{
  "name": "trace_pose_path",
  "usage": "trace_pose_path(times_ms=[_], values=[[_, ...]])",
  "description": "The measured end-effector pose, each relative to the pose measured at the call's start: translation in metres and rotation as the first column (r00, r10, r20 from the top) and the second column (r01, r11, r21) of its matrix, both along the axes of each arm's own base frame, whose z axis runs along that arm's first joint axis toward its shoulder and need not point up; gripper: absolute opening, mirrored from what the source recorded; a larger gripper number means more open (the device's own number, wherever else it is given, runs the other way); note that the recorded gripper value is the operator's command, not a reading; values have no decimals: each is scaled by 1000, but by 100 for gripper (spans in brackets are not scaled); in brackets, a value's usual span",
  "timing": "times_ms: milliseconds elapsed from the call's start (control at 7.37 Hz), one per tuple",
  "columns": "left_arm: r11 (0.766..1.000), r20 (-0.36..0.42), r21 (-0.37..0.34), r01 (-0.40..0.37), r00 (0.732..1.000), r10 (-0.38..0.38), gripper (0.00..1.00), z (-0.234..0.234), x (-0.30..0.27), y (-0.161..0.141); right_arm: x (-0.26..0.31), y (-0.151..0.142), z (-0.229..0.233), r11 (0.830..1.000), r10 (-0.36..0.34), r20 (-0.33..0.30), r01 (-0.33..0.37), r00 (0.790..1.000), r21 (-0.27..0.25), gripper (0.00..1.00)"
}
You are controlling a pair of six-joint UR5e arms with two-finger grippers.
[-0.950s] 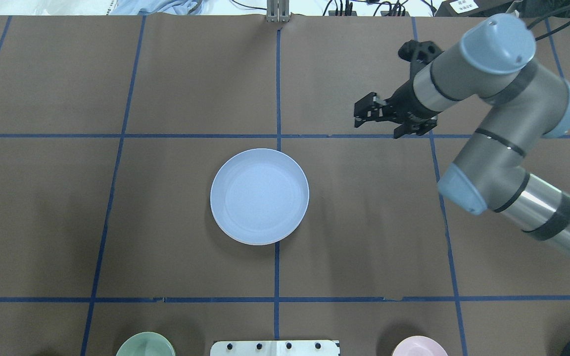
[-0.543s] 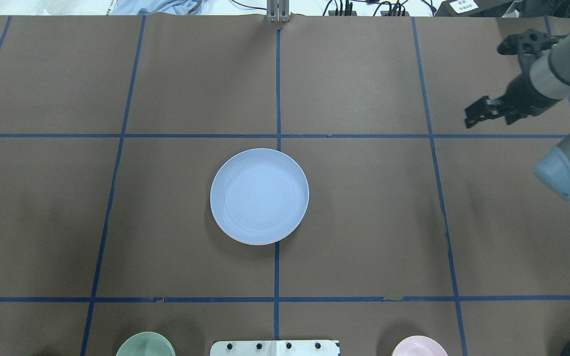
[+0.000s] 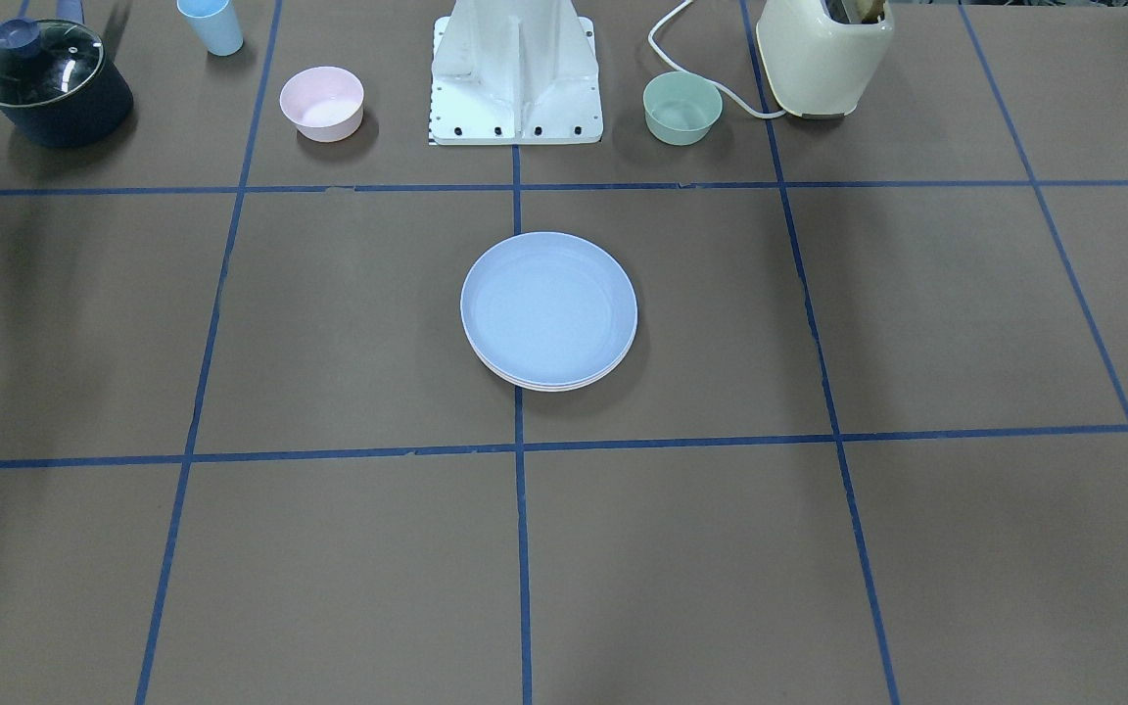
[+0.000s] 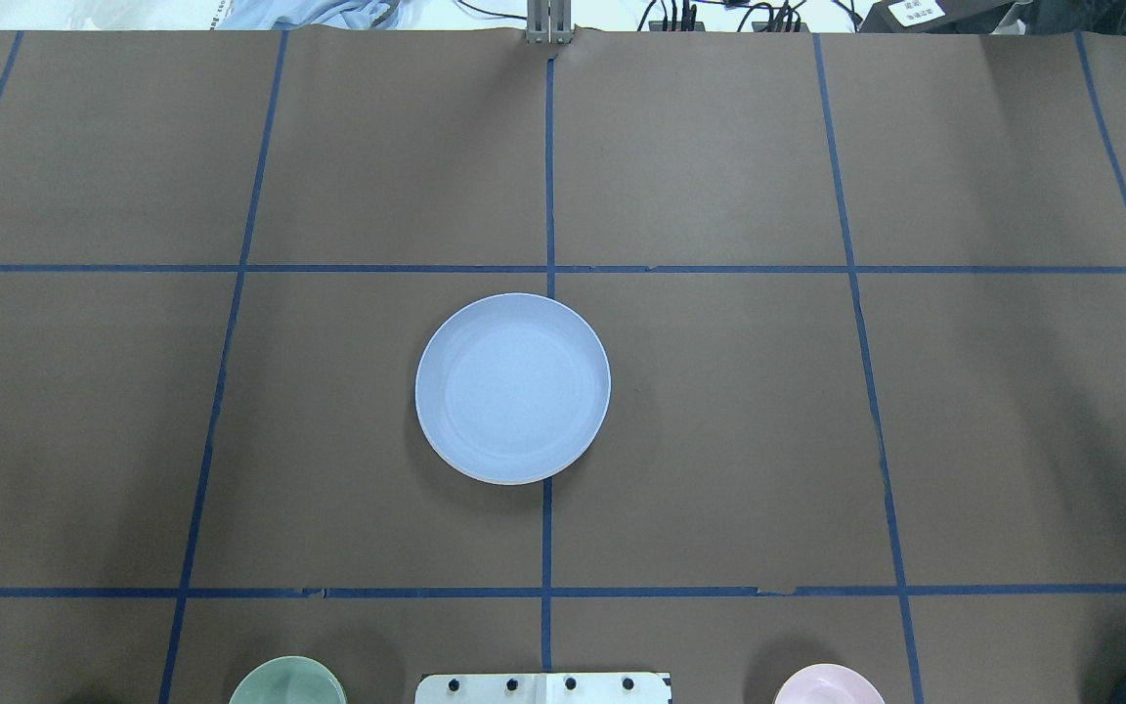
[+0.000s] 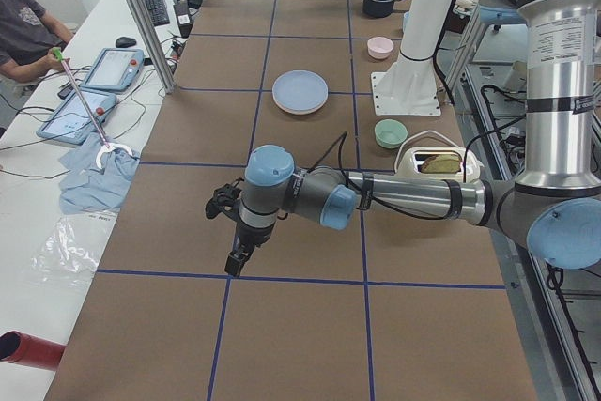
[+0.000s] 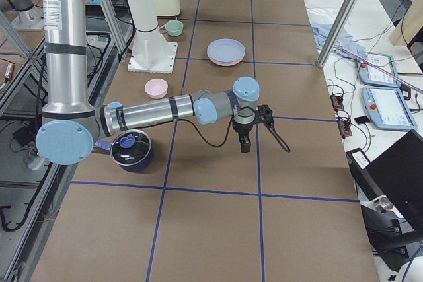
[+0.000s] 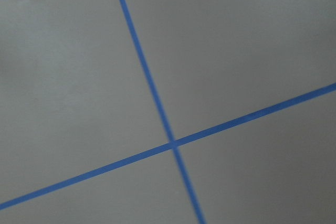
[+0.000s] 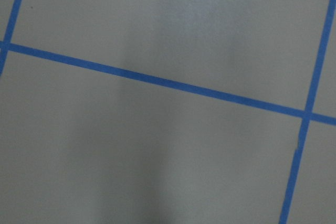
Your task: Stack three plates with pink and blue
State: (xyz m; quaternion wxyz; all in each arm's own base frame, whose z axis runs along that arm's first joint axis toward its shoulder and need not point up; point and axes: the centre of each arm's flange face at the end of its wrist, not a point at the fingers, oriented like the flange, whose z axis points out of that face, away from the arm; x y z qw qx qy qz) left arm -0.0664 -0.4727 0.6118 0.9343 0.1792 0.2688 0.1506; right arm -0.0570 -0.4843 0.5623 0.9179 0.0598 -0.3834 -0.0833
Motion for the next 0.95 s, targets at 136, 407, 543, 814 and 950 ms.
trace_pose_path(times_ms=[136,407,543,814,950], values=[[1000,-4,-6,-3,1000,3,100,6,-1,3,11,6,11,1000,9,15,-9,1000,-19,100],[999,-9,-32,-4,1000,3,100,20,-2,5,28,19,34,998,32,11,-32,999,-62,100],[998,-12,-56,0,1000,0,100,24,-2,7,46,22,42,994,68,7,-67,998,-88,100],[991,-25,-133,-2,1000,-2,100,28,-1,9,82,28,52,979,142,-2,-141,990,-149,100],[986,-58,-164,-11,998,1,100,31,2,12,94,33,58,974,158,-5,-157,987,-163,100]])
